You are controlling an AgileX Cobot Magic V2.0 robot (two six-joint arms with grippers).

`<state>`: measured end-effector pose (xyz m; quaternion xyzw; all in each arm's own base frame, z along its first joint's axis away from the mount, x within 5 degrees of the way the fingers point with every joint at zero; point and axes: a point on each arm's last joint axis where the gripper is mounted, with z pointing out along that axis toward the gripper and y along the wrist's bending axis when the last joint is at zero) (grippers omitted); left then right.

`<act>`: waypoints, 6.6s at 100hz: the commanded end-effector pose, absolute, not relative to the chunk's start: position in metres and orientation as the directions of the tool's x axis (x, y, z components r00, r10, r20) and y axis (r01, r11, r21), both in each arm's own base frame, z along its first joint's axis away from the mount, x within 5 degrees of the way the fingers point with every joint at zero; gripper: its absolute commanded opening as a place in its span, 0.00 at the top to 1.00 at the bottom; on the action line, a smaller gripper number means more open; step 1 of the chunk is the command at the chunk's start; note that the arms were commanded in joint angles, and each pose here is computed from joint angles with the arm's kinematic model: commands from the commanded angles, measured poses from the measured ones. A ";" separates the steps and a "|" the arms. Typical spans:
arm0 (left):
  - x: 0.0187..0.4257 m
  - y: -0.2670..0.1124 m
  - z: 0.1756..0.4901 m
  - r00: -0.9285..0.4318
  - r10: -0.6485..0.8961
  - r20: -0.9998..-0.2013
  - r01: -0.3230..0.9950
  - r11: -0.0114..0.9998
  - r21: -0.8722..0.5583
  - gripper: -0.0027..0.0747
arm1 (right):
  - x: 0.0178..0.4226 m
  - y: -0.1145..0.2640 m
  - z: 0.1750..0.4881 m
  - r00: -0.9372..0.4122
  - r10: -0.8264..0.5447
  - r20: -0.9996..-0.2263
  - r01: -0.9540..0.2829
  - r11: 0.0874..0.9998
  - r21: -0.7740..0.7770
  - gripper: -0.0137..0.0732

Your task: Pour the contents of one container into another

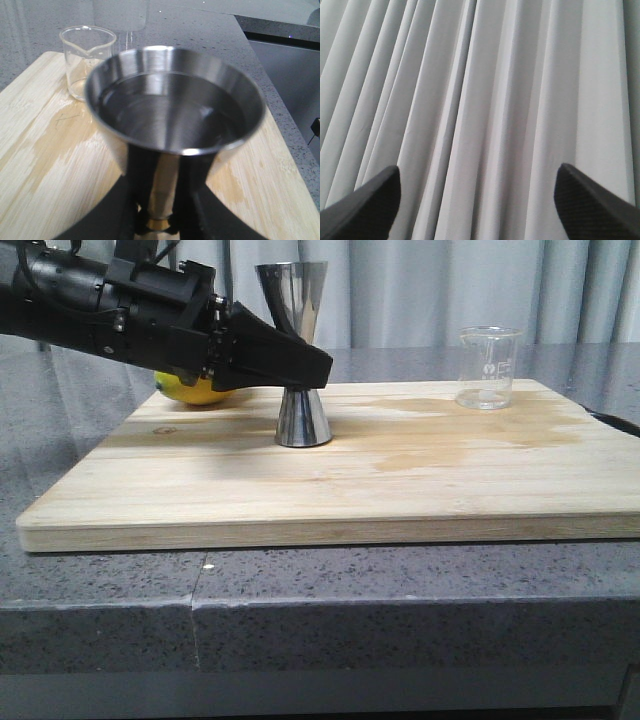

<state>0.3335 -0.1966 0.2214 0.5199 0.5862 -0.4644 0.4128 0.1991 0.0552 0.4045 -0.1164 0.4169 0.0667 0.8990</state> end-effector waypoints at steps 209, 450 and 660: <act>0.313 -0.192 0.273 0.003 0.185 -0.983 0.998 -0.062 -0.009 0.50 | 0.189 0.052 0.420 0.713 0.033 -0.700 -0.198 0.967 -0.157 0.20; 0.179 -0.019 0.520 0.311 0.027 -0.950 0.413 0.896 0.161 0.52 | 0.145 0.017 0.434 0.570 -0.237 -0.787 0.138 0.971 -0.193 0.20; 0.064 -0.026 0.282 0.040 -0.314 -0.949 0.327 0.901 -0.284 0.99 | 0.031 -0.012 0.316 0.459 -0.255 -0.851 0.131 0.967 -0.219 0.93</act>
